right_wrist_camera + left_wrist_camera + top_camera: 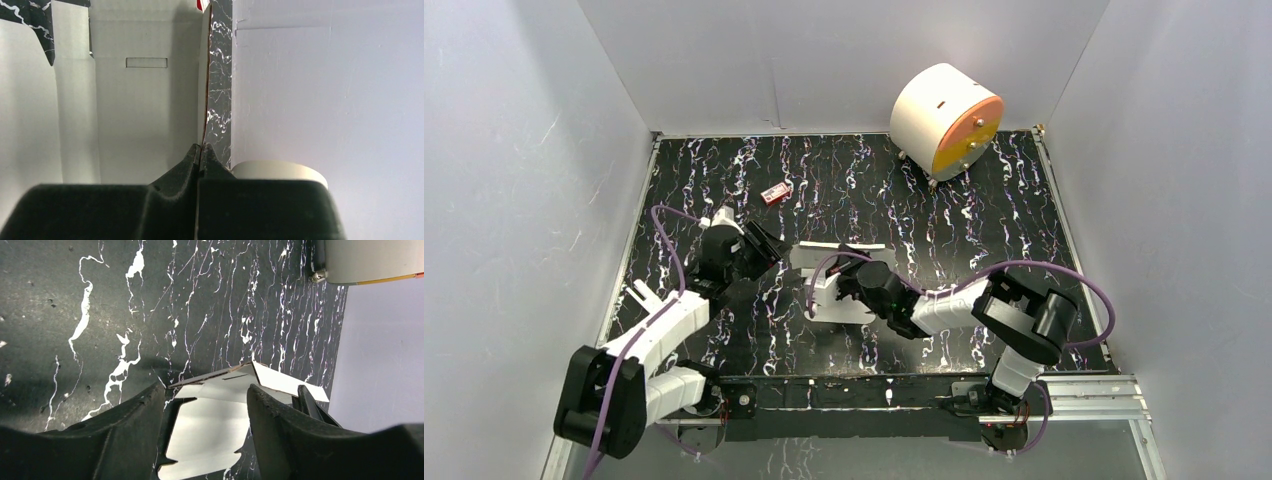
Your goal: Fold the paper box
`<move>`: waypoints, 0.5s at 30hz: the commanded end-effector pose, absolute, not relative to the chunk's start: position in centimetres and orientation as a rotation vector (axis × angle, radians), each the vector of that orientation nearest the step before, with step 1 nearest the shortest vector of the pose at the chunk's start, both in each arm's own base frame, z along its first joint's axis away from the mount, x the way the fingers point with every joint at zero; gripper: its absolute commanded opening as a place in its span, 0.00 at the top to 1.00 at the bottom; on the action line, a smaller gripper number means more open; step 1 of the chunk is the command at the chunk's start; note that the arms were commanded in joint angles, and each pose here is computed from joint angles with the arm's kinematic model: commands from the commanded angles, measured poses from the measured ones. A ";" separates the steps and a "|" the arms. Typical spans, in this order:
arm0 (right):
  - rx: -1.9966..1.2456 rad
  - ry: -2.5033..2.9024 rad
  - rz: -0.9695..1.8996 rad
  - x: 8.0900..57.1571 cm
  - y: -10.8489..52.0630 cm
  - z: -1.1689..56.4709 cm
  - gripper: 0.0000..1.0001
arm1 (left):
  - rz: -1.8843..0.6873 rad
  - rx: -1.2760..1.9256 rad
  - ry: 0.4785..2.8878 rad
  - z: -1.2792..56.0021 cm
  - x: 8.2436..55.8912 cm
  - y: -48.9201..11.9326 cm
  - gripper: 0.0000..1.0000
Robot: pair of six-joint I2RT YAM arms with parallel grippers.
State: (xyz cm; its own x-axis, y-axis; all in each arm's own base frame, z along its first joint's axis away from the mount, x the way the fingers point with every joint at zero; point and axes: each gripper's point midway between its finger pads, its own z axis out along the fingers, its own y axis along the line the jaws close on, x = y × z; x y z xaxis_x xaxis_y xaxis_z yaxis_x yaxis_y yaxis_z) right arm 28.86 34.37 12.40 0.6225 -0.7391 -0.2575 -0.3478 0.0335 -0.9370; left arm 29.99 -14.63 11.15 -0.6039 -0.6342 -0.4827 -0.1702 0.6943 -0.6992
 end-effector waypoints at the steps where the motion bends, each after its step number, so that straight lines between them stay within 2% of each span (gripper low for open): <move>1: -1.524 0.825 -0.367 29.0 35.0 14.5 1.00 | -0.877 -0.565 2.015 12.6 32.1 -15.3 0.39; 6: -1.531 0.826 -0.392 29.3 34.1 13.7 1.00 | -0.853 -0.480 1.942 12.8 33.7 -15.4 0.34; 15: -1.518 0.840 -0.384 28.9 33.2 13.6 1.00 | -0.813 -0.319 1.900 12.2 33.6 -15.7 0.32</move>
State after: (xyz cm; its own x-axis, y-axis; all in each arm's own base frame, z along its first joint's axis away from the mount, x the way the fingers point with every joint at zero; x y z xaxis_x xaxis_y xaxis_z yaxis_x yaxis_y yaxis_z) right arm 28.92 33.05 11.21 0.6554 -0.7235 -0.2170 -0.3204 -0.0061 -0.9473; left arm 33.07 -15.57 10.91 -0.5219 -0.5955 -0.6108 0.0187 0.7079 -0.7061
